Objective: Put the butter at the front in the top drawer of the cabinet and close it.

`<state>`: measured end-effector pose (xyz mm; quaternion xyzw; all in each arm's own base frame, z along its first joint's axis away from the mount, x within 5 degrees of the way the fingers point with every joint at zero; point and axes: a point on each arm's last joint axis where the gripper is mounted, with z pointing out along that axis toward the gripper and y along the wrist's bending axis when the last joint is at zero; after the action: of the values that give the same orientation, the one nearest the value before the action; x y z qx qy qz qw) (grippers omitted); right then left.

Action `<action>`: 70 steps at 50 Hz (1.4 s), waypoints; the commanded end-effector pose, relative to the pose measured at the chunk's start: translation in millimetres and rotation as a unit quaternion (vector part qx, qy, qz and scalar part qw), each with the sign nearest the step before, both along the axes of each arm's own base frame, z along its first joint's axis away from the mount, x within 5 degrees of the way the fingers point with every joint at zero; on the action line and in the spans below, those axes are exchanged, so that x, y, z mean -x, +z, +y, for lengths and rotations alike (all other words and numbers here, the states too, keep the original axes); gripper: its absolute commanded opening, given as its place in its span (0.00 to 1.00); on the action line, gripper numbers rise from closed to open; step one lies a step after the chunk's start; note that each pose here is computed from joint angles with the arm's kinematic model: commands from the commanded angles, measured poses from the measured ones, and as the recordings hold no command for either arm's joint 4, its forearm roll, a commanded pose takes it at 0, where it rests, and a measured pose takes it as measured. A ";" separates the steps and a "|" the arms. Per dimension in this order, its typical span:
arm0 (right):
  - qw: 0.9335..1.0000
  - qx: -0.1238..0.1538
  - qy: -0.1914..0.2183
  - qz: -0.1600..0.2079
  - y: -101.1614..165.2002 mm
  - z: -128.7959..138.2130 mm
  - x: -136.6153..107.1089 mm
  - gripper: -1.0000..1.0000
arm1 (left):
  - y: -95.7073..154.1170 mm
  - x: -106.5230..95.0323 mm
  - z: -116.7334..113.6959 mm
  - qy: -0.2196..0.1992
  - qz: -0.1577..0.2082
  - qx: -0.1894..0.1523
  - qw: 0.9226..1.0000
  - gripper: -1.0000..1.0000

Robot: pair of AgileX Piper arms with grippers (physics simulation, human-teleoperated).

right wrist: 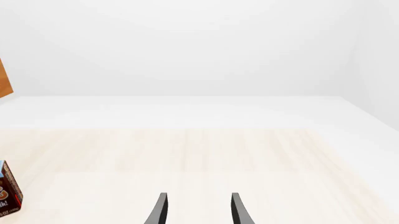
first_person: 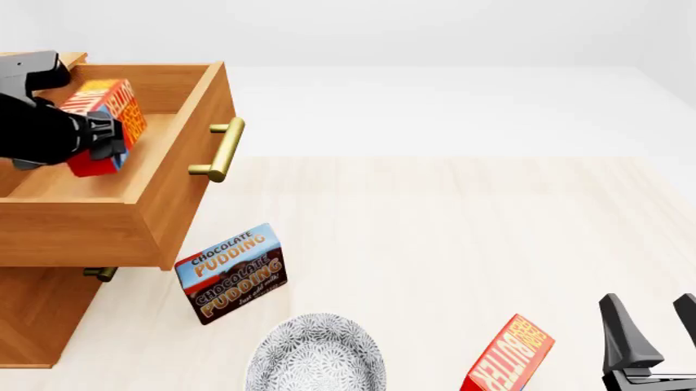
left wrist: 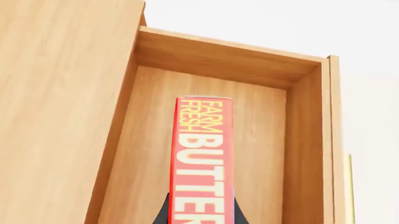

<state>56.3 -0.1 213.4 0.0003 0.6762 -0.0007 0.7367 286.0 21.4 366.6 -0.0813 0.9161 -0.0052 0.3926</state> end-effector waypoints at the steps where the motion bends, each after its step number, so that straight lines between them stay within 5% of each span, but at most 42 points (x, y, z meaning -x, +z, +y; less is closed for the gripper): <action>1: 1.000 0.000 0.000 0.000 0.2 0.0 0.0 1.00 | -5.6 -4.4 -0.4 -0.003 -0.011 -0.002 1.000 0.00; 46: 1.000 0.000 0.000 0.000 0.4 0.0 -0.2 1.00 | -29.3 -9.2 -7.0 -0.006 0.007 0.007 1.000 0.00; 47: 1.000 0.000 0.000 0.000 0.4 0.0 -0.2 1.00 | -29.1 -8.6 -7.5 -0.007 0.007 0.008 1.000 1.00; 70: 1.000 0.000 0.000 0.000 0.3 0.0 0.0 1.00 | -6.2 3.0 -6.0 -0.014 -0.005 -0.004 1.000 1.00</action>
<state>56.4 -0.1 213.6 0.0003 0.6762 -0.0007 0.7367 288.8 14.9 350.7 -0.0731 0.9169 -0.0109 0.3922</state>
